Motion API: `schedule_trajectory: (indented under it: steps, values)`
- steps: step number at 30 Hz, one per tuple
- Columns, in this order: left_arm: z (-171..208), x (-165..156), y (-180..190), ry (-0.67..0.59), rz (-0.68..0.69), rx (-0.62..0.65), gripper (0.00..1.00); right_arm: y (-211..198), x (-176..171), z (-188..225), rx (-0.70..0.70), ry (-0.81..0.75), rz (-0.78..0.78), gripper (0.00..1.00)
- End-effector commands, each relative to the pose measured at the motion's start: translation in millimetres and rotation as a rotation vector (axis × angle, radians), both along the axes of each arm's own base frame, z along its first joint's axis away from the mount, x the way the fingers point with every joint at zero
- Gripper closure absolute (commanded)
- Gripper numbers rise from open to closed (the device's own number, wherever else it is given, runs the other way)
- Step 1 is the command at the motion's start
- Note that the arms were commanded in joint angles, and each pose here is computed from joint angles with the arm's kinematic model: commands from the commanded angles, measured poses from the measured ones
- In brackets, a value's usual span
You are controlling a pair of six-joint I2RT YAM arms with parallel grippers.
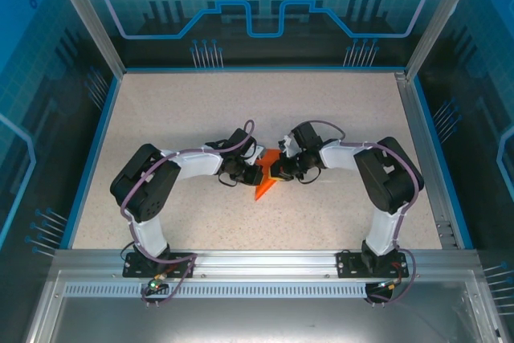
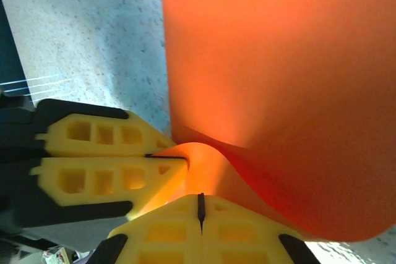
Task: Fold a paper plane with a square sheet of paper (pick it up from the middle)
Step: Third fold the triangle at the center of the table.
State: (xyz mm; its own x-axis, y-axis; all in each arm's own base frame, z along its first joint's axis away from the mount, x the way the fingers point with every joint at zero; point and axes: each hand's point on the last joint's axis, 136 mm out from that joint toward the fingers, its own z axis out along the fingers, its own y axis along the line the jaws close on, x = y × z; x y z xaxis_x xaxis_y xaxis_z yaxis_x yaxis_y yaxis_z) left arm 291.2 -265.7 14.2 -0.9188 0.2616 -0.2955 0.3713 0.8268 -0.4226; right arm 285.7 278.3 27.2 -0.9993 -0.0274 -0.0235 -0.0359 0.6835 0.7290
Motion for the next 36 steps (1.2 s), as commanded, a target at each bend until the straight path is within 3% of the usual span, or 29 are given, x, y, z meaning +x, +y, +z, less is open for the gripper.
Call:
schedule_trajectory:
  steps: [1,13,24,36]
  values:
    - [-13.8,-8.7,15.0,0.028,-0.005,0.071,0.92,-0.7,-3.2,-13.0,-0.023,0.013,0.0,0.98]
    - [-18.3,-9.9,17.7,0.033,-0.004,0.088,0.94,-17.1,-12.4,-43.1,-0.13,0.056,-0.009,0.99]
    - [-17.0,-10.4,20.0,0.026,-0.002,0.095,0.95,-18.3,10.0,4.3,-0.001,-0.036,-0.039,0.98]
    - [-17.8,-11.4,22.1,0.026,0.0,0.101,0.95,-34.4,1.1,-44.4,-0.113,0.061,-0.059,1.0]
